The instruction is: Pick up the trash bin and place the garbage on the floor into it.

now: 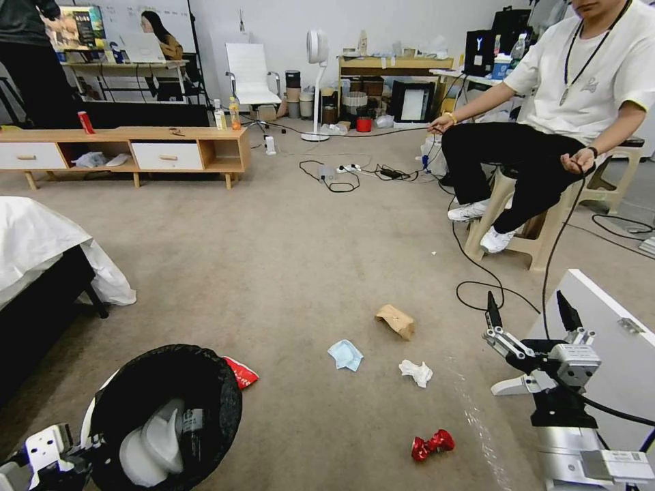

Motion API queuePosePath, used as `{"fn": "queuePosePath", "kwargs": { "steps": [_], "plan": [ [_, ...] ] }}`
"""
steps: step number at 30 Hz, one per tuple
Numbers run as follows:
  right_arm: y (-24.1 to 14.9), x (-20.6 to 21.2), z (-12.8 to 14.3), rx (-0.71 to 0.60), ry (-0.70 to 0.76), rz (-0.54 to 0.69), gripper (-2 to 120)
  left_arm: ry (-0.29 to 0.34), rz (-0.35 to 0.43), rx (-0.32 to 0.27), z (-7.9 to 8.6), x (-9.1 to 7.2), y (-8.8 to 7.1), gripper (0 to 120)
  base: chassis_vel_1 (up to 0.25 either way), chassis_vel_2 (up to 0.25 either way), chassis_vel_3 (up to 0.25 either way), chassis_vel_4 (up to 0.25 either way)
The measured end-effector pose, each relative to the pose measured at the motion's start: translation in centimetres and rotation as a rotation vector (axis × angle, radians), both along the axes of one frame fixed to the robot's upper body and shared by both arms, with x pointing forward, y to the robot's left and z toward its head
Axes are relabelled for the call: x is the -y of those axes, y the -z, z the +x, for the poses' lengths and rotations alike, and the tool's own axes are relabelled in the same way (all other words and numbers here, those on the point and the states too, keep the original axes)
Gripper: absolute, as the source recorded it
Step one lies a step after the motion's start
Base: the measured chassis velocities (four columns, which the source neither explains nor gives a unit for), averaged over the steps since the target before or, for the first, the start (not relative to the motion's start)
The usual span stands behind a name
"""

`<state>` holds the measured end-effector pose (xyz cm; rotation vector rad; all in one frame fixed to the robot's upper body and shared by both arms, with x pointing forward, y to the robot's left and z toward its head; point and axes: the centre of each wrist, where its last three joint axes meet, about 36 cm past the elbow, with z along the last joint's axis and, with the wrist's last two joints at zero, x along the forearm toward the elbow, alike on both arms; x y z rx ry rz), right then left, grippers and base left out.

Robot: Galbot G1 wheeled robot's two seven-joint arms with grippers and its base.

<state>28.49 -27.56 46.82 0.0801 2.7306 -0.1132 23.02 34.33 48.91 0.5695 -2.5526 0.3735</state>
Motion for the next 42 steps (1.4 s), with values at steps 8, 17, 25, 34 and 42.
{"fn": "queuePosePath", "kwargs": {
  "steps": [8,17,25,34,42],
  "plan": [
    [0.0,0.0,0.2,0.001,-0.001,0.001,100,-0.007,-0.001,0.002,-0.1,-0.3,-0.1,2,0.0,0.0,0.0,0.0],
    [0.0,0.1,0.2,-0.002,-0.006,0.0,100,-0.014,0.004,0.001,-0.3,-0.6,-0.1,2,0.0,0.0,0.0,0.0],
    [-0.2,0.2,0.3,-0.013,-0.007,0.001,100,-0.017,0.004,0.003,-0.4,-0.6,-0.2,2,0.0,0.0,0.0,0.0],
    [-2.9,-0.4,0.2,-0.364,-0.003,0.199,100,-0.012,0.001,0.005,-0.3,-0.7,-0.2,2,0.0,0.0,0.0,0.0],
    [-6.5,0.8,3.1,-0.752,-0.039,0.334,100,-0.005,-0.003,0.005,-0.1,-0.8,0.1,2,0.0,0.0,0.0,0.0]
  ]
}}
